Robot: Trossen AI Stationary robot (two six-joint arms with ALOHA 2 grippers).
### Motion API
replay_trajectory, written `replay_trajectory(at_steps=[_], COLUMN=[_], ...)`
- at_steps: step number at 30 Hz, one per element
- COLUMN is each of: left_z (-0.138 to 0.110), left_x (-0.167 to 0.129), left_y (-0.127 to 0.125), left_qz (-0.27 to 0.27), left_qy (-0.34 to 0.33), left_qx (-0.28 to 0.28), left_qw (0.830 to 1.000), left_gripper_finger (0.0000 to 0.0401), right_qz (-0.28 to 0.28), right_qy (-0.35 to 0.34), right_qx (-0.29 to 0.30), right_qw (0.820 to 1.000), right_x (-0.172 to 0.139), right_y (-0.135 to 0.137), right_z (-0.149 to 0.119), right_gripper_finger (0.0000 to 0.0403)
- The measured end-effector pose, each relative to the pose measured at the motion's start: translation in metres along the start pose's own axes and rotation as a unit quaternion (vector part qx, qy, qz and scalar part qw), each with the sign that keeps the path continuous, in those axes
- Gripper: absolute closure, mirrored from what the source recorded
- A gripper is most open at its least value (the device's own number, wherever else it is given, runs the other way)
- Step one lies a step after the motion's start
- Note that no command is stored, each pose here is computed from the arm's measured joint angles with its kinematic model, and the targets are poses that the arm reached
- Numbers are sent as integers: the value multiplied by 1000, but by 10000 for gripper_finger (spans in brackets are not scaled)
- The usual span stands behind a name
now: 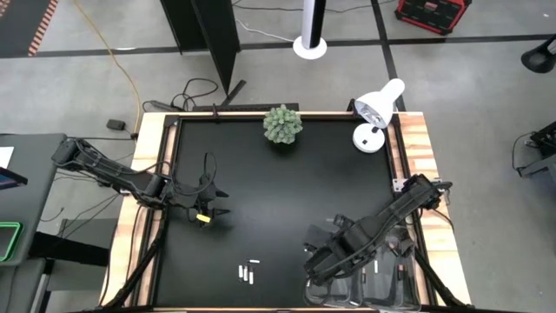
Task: Sort batteries
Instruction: Put the silver battery into the left transparent bin
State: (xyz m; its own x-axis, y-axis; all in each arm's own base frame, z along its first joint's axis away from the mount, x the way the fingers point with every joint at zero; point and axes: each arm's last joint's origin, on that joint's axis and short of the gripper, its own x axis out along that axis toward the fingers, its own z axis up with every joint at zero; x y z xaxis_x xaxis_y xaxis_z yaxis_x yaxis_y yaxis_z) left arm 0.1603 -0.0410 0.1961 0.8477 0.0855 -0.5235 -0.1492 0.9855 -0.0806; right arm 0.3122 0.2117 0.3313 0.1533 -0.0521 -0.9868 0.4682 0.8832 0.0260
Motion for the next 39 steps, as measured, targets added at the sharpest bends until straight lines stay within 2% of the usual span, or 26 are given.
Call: replay_trajectory(at_steps=[3, 7, 15, 20, 25, 30, 39], left_z=[0, 0, 0, 0, 0, 0, 0], left_x=[0, 0, 0, 0, 0, 0, 0], left_y=[0, 0, 0, 0, 0, 0, 0], left_qz=[0, 0, 0, 0, 0, 0, 0], left_qy=[0, 0, 0, 0, 0, 0, 0], left_qx=[0, 0, -2, -2, -4, -4, -2], left_qw=[1000, 1000, 1000, 1000, 1000, 1000, 1000], left_gripper_finger=[154, 154, 154, 154, 154, 154, 154], right_qz=[-32, -64, -3, 16, 45, 65, 63], right_qy=[38, 53, 34, 27, 18, 9, -11], right_qx=[14, 50, 95, 153, 175, 179, 154], right_qw=[999, 995, 995, 988, 983, 982, 986], right_x=[22, 45, 86, 105, 117, 126, 126], right_y=[3, 7, 23, 23, 22, 20, 18], right_z=[-15, -33, -44, -38, -27, -17, -12], right_gripper_finger=[393, 393, 393, 393, 388, 363, 291])
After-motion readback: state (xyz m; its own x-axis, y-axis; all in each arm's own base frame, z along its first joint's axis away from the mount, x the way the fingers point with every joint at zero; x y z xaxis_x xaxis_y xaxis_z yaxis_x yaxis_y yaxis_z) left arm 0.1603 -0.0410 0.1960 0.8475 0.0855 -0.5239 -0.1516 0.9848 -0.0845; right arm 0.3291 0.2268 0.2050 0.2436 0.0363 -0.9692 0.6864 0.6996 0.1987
